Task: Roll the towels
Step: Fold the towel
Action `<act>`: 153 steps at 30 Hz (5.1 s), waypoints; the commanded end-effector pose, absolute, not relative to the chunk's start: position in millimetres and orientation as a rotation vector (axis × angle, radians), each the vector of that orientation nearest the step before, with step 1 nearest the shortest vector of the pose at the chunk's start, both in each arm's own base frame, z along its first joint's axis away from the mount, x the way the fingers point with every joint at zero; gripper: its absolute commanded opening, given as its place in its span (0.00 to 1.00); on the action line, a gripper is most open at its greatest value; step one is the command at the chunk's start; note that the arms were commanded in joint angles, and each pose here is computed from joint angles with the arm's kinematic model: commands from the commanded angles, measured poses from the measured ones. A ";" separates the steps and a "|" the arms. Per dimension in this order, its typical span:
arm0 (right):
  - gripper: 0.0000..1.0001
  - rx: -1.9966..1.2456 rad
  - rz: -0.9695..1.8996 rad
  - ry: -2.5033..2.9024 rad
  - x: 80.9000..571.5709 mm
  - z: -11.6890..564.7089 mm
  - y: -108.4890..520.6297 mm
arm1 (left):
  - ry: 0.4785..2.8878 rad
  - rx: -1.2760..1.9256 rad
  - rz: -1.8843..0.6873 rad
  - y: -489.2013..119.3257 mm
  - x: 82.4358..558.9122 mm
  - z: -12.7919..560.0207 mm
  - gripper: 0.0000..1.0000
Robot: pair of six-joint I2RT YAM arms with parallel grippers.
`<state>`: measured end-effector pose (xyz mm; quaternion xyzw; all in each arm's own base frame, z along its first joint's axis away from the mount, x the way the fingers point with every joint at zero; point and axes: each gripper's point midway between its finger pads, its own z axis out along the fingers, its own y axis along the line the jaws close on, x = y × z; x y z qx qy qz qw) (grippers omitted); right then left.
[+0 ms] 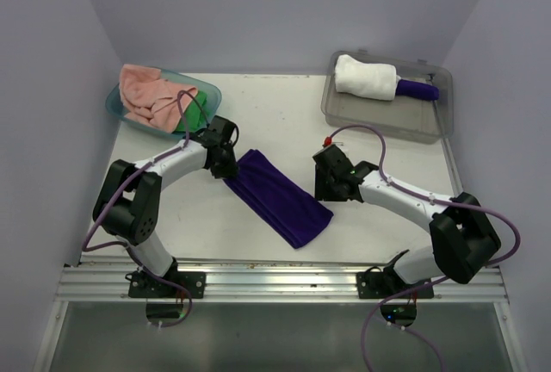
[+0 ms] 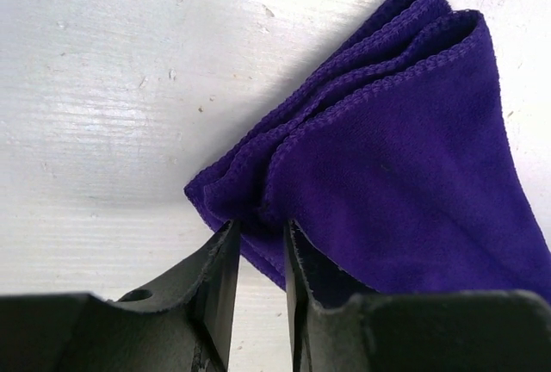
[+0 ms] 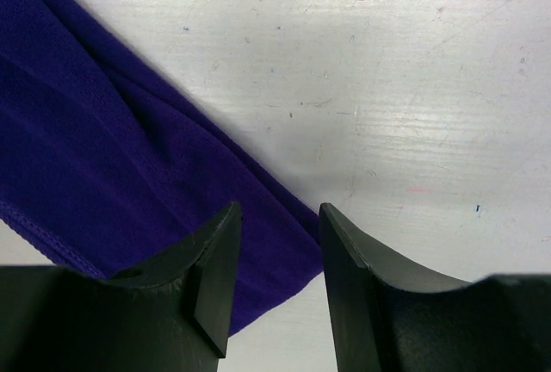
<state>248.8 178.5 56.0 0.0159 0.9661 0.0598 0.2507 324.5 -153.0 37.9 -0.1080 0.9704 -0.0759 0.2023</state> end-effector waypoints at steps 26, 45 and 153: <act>0.46 0.001 0.229 2.683 249.9 44.7 194.9 | 2.591 -0.338 -0.236 -159.9 358.4 61.5 0.31; 0.47 -0.011 0.195 2.660 254.3 54.1 191.0 | 2.623 -0.318 -0.245 -163.3 356.9 51.6 0.27; 0.39 -0.270 0.266 2.561 219.6 83.6 235.5 | 2.626 -0.163 -0.409 -219.5 279.6 95.3 0.34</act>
